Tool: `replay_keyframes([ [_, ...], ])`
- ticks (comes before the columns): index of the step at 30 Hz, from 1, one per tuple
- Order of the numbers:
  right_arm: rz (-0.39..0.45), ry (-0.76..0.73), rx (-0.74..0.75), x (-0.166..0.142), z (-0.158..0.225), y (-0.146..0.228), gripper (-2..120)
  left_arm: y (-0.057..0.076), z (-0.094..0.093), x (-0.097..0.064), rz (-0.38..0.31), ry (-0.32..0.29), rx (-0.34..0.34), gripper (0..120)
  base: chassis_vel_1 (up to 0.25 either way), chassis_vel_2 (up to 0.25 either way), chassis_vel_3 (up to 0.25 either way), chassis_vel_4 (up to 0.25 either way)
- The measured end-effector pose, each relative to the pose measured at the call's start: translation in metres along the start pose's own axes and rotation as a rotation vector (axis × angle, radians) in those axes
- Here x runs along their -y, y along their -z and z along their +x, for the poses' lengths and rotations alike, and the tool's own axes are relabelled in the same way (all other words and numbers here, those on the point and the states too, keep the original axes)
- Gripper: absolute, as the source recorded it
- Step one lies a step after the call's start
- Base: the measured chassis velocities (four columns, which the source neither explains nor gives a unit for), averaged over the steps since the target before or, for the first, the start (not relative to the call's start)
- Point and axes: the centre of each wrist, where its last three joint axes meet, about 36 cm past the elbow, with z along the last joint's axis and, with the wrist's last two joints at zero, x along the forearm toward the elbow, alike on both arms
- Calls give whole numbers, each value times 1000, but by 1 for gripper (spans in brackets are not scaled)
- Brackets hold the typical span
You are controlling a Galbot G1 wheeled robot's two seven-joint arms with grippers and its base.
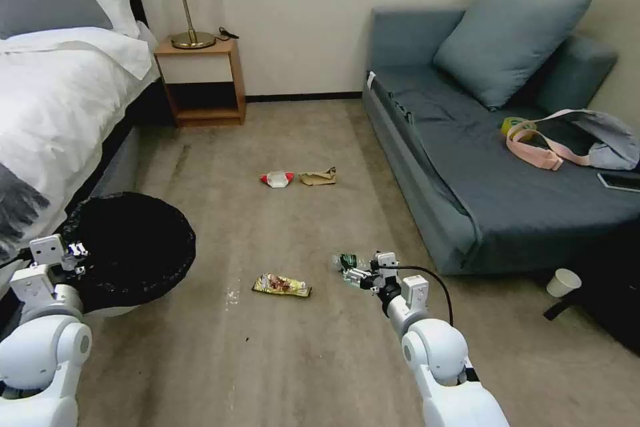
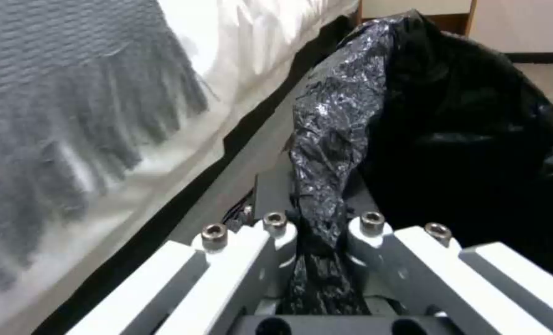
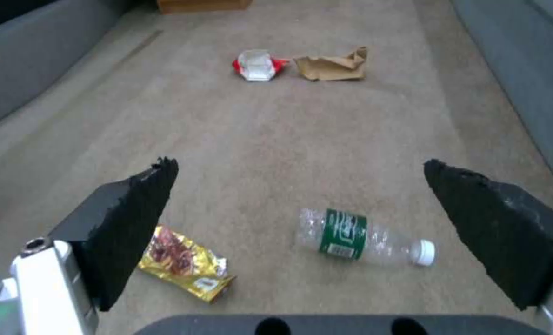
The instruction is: Pick up the trash bin, then pick up the garbage on the floor and place it into the trash bin.
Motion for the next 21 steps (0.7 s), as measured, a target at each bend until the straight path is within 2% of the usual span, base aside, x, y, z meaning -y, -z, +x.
replay_keyframes([
  [21, 44, 65, -46, -24, -10, -24, 100, -11, -1, -5, 12, 17, -13, 4, -113, 112, 119, -112],
])
